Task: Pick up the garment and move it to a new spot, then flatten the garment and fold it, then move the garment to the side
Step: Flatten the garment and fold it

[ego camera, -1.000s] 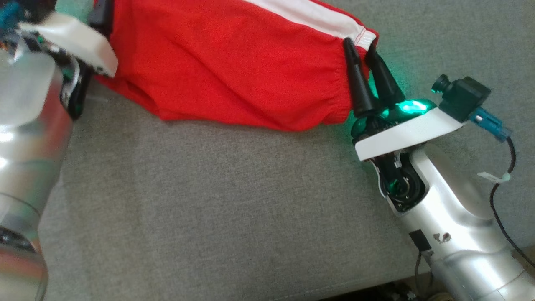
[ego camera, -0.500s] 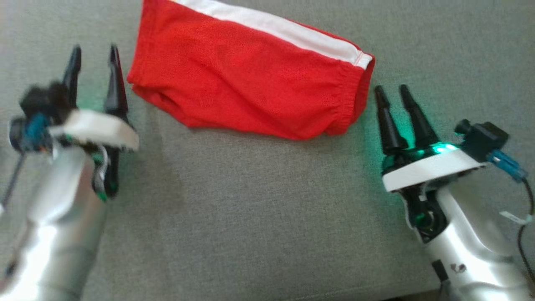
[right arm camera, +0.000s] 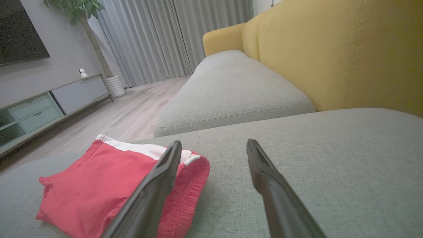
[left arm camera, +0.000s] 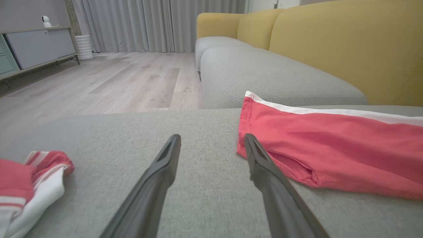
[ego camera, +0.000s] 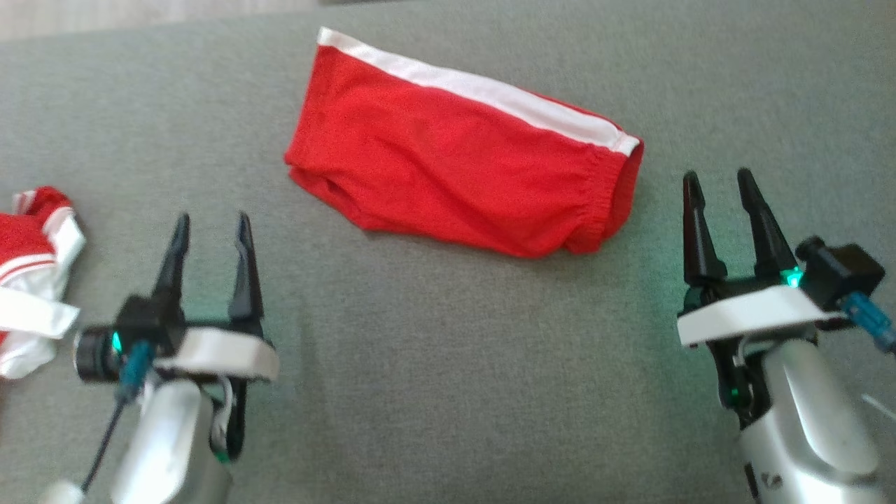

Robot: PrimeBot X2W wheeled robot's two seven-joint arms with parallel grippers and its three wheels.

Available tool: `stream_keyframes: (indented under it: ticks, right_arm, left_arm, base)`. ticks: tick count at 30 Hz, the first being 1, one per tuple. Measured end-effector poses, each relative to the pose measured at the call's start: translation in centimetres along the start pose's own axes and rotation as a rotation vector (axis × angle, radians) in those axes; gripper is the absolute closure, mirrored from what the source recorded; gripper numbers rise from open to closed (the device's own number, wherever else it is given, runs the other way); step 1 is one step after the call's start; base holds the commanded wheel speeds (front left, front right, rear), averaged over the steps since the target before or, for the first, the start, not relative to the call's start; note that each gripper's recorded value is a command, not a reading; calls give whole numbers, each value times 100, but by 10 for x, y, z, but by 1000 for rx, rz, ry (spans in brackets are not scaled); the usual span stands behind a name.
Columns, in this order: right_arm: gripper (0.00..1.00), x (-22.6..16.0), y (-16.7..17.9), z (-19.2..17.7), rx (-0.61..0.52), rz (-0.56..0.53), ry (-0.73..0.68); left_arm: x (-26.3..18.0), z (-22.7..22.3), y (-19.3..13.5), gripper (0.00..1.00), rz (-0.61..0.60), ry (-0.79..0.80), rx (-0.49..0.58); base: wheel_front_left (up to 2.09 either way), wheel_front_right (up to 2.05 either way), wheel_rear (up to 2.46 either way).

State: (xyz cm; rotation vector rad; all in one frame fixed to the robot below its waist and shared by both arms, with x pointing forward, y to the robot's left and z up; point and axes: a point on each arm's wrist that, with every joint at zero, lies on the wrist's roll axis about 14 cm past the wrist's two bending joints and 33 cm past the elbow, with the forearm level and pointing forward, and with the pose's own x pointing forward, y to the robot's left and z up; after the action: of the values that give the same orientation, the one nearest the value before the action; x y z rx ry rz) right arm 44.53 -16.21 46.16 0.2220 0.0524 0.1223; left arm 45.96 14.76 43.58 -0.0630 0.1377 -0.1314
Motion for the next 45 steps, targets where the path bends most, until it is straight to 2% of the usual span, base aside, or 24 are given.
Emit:
stream_keyframes:
  ticks: [5, 14, 24, 27, 35, 40, 45]
  right_arm:
    - [0, -13, 2, 0, -37, -16, 3]
    - [0, -53, -3, -32, -94, -43, 110]
    - [0, -54, 9, -37, -68, -16, 118]
    - [0, -47, 10, -38, -67, -10, 118]
    - [0, -16, -5, -33, -86, -32, 95]
    - [0, -9, -22, -42, -93, -72, 114]
    - [0, -9, -40, -49, -102, -115, 137]
  left_arm:
    - [-31, -3, 0, 0, 24, -4, -33]
    - [-84, -22, 5, 0, 60, 39, -63]
    - [-85, -34, 5, 0, 59, 72, -120]
    - [-65, -31, -1, 0, 37, 67, -157]
    - [34, 10, -33, 0, -81, -25, -167]
    - [74, -9, -46, 0, -108, 37, -191]
    - [94, -47, -49, 0, -117, 151, -156]
  base:
    - [0, 0, 0]
    - [0, 0, 0]
    - [0, 0, 0]
    - [0, 0, 0]
    - [0, 0, 0]
    - [0, 0, 0]
    - [0, 0, 0]
